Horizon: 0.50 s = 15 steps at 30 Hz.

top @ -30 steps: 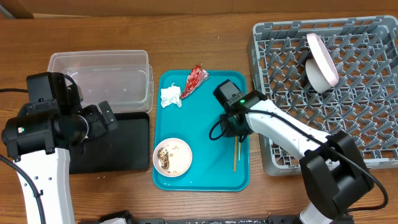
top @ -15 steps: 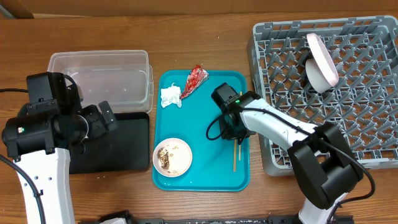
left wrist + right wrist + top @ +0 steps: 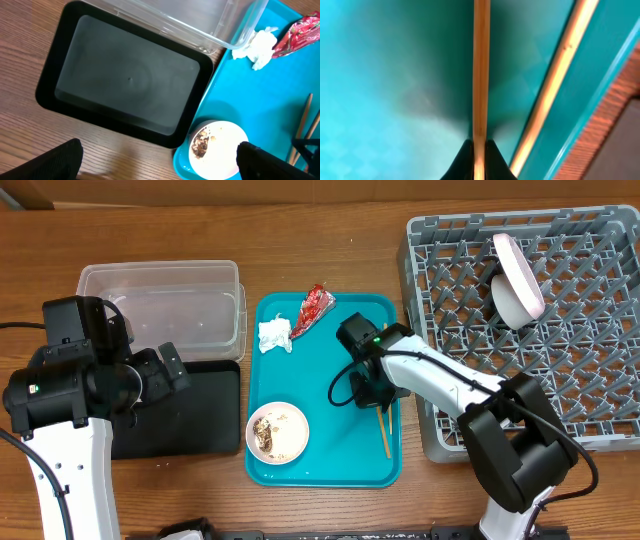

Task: Sort waste into correct bins and load items into the dishwasher
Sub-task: 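Lower the right gripper and pinch one wooden chopstick, then carry the chopstick to the rack and drop it in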

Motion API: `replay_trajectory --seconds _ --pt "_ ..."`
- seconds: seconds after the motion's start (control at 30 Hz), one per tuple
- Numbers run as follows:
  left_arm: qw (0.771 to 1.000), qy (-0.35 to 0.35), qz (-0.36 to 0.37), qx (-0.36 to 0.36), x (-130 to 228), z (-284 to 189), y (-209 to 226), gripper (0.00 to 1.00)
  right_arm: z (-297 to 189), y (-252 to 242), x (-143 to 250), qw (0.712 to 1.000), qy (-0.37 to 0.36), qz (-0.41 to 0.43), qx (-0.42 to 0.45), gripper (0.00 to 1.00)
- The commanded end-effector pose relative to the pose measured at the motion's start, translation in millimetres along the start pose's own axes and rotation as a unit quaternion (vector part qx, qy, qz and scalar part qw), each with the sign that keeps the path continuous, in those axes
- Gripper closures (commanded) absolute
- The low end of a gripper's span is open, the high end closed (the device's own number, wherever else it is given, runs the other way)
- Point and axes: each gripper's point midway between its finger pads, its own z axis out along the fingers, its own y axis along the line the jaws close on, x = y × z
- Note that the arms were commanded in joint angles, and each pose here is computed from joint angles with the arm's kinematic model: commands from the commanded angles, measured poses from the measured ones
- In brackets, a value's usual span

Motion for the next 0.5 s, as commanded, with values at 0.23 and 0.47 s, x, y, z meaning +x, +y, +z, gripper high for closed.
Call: replay_trajectory --seconds 0.23,0.47 --pt "1.000 -0.008 -0.009 -0.004 -4 -3 2 0.00 -156 -33 -83 0.969 -0.241 0.059 -0.010 0.96" --pt "1.000 -0.008 -0.009 -0.004 -4 -3 2 0.00 -189 -120 -128 0.932 -0.337 0.128 0.046 0.96"
